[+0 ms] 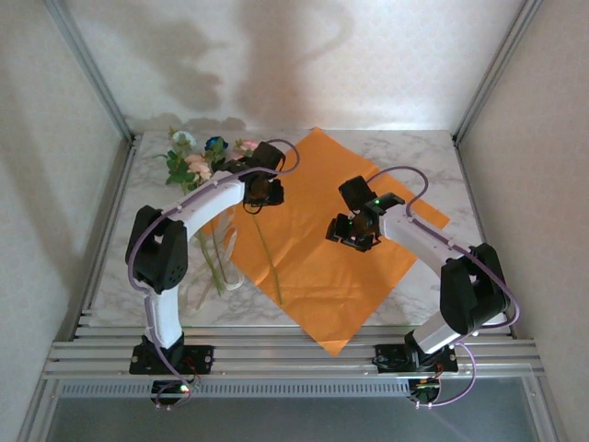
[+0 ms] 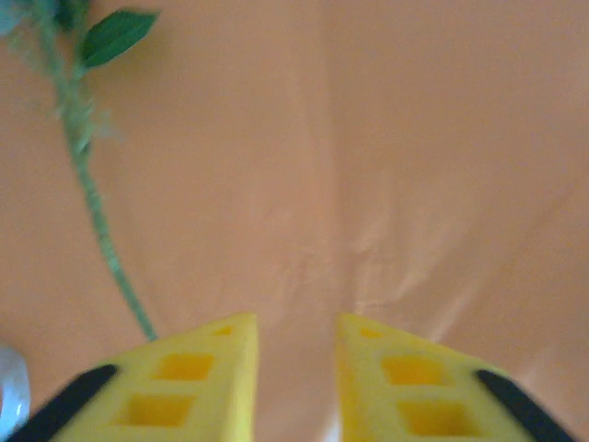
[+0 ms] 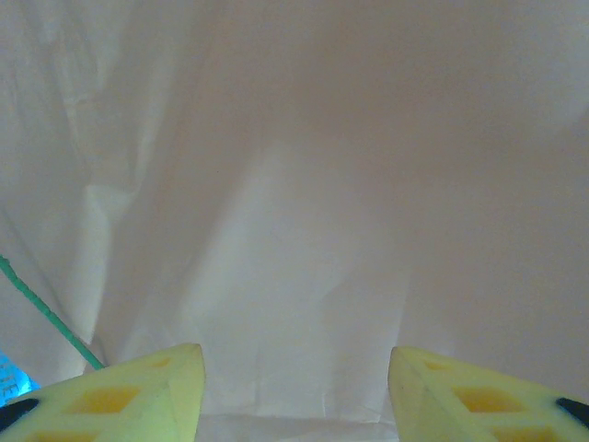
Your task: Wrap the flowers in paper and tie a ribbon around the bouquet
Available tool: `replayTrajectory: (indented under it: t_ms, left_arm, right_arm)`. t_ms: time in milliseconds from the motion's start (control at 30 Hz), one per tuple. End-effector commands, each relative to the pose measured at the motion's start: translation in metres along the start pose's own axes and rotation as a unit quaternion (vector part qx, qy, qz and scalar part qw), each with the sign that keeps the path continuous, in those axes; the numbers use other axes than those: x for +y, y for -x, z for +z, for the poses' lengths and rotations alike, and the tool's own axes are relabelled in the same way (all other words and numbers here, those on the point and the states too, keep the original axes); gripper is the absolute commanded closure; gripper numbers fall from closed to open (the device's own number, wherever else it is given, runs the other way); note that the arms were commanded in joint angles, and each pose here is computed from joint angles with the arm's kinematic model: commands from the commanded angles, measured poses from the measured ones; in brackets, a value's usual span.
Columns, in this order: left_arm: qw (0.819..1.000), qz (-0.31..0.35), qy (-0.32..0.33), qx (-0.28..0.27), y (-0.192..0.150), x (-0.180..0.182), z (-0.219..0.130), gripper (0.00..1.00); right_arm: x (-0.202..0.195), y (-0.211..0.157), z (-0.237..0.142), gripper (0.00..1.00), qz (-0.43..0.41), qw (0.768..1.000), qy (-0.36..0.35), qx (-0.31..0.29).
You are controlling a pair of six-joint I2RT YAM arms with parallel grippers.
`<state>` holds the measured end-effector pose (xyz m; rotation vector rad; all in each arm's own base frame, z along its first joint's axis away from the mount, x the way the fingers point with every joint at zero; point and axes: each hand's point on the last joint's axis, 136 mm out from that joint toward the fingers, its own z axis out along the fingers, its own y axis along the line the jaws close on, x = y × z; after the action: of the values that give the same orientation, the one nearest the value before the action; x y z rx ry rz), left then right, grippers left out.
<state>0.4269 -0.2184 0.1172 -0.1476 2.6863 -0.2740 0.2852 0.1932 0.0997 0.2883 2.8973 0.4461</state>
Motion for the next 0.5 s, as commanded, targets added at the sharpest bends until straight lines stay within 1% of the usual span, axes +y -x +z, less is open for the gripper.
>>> replayTrajectory:
  t_ms: [0, 133, 200, 333, 400, 467]
  left_arm:
    - [0.996, -0.068, 0.065, 0.000, -0.003, 0.046, -0.014, 0.64]
    - [0.994, -0.083, 0.060, 0.042, -0.036, 0.057, 0.000, 0.60]
    - [0.993, -0.086, 0.058, 0.059, -0.050, 0.060, 0.012, 0.58]
    - [0.994, -0.079, 0.052, 0.053, -0.049, 0.062, 0.036, 0.58]
    - [0.995, -0.080, 0.043, 0.047, -0.040, 0.061, 0.045, 0.60]
    - [0.995, -0.072, 0.049, 0.039, -0.033, 0.062, 0.050, 0.62]
  right_arm:
    - [-0.006, -0.003, -0.006, 0.43, -0.006, 1.000, -0.008, 0.000]
    - [-0.005, -0.004, -0.005, 0.42, -0.007, 1.000, -0.003, 0.002]
    - [-0.003, -0.004, -0.003, 0.42, -0.007, 1.000, -0.001, 0.006]
    - [0.002, -0.003, -0.002, 0.40, -0.009, 1.000, 0.010, 0.009]
    - [0.005, -0.002, -0.003, 0.40, -0.010, 1.000, 0.016, 0.010]
    - [0.004, -0.004, -0.003, 0.40, -0.010, 1.000, 0.015, 0.011]
